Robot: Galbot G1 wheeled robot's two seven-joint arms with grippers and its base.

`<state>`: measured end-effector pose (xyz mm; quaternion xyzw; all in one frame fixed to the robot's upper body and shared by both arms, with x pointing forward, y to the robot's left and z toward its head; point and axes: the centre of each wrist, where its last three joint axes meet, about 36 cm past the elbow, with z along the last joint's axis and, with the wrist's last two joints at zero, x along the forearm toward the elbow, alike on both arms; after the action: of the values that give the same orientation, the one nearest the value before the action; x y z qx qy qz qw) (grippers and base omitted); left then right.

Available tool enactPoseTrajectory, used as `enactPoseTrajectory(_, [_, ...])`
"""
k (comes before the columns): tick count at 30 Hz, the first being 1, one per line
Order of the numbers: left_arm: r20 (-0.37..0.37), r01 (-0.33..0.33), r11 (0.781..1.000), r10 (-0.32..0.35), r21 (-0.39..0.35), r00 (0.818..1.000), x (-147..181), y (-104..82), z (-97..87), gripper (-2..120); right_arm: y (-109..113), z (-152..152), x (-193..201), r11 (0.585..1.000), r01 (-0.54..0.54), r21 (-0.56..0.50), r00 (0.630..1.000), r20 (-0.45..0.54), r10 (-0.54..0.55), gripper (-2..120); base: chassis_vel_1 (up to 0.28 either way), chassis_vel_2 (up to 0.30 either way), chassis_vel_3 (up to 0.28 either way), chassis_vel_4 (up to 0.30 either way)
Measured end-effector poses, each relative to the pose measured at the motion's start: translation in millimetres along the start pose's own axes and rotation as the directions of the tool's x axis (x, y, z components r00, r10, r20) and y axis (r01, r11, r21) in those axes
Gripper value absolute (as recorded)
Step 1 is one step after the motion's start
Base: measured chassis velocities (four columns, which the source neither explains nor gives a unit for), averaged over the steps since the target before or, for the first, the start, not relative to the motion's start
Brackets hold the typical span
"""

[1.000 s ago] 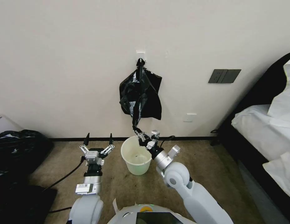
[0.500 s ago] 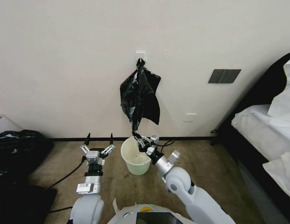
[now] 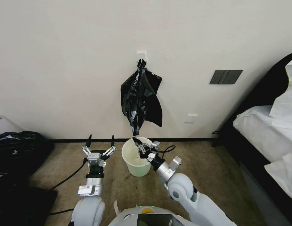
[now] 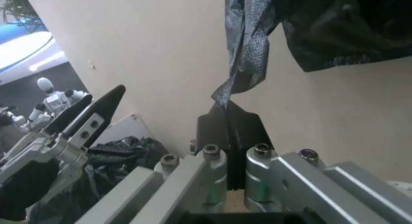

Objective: Place a trash bag onto the trash bin.

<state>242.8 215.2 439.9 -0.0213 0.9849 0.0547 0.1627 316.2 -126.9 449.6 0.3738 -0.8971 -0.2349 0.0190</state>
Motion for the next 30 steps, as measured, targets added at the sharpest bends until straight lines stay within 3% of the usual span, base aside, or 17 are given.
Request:
enactPoseTrajectory(9, [0.009, -0.014, 1.000, 0.014, 0.005, 1.000, -3, -2.9, -2.1, 100, 0, -7, -9, 1.000, -0.012, -0.004, 0.999, 0.039, 0.013, 0, 0.000, 0.000, 0.000, 0.000])
enactPoseTrajectory(12, [0.018, -0.041, 0.999, 0.041, 0.003, 0.999, -7, -4.6, -7.0, 100, -3, -18, -17, 1.000, -0.026, -0.015, 0.997, 0.077, 0.027, 0, 0.000, 0.000, 0.000, 0.000])
enactPoseTrajectory(16, [0.038, -0.147, 0.989, 0.148, -0.020, 0.988, -30, -4.8, -13.2, 100, -12, -34, -34, 0.999, -0.054, -0.004, 0.989, 0.137, 0.054, 0, 0.000, 0.000, 0.000, 0.000])
enactPoseTrajectory(17, [0.038, -0.147, 0.989, 0.148, -0.020, 0.988, -30, -4.8, -13.2, 100, -12, -34, -34, 0.999, -0.054, -0.004, 0.989, 0.137, 0.054, 0, 0.000, 0.000, 0.000, 0.000])
enactPoseTrajectory(20, [0.062, -0.233, 0.971, 0.236, -0.058, 0.970, -59, 2.3, -23.3, 100, -18, -35, -40, 0.996, -0.081, 0.022, 0.986, 0.150, 0.077, 0, 0.000, 0.000, 0.000, 0.000])
enactPoseTrajectory(21, [0.062, -0.233, 0.971, 0.236, -0.058, 0.970, -59, 2.3, -23.3, 100, -18, -35, -40, 0.996, -0.081, 0.022, 0.986, 0.150, 0.077, 0, 0.000, 0.000, 0.000, 0.000])
enactPoseTrajectory(24, [0.094, -0.315, 0.943, 0.325, -0.109, 0.941, -90, 11.4, -35.6, 100, -22, -32, -45, 0.993, -0.103, 0.059, 0.984, 0.154, 0.093, 0, 0.000, 0.000, 0.000, 0.000])
enactPoseTrajectory(25, [0.094, -0.315, 0.943, 0.325, -0.109, 0.941, -90, 11.4, -35.6, 100, -22, -32, -45, 0.993, -0.103, 0.059, 0.984, 0.154, 0.093, 0, 0.000, 0.000, 0.000, 0.000])
enactPoseTrajectory(28, [0.096, -0.407, 0.899, 0.425, -0.162, 0.900, -121, 17.7, -46.3, 100, -26, -25, -48, 0.988, -0.123, 0.094, 0.982, 0.153, 0.108, 0, 0.000, 0.000, 0.000, 0.000])
enactPoseTrajectory(29, [0.096, -0.407, 0.899, 0.425, -0.162, 0.900, -121, 17.7, -46.3, 100, -26, -25, -48, 0.988, -0.123, 0.094, 0.982, 0.153, 0.108, 0, 0.000, 0.000, 0.000, 0.000])
enactPoseTrajectory(30, [0.092, -0.429, 0.885, 0.449, -0.178, 0.889, -129, 18.4, -48.0, 100, -27, -23, -49, 0.987, -0.127, 0.098, 0.982, 0.153, 0.111, 0, 0.000, 0.000, 0.000, 0.000])
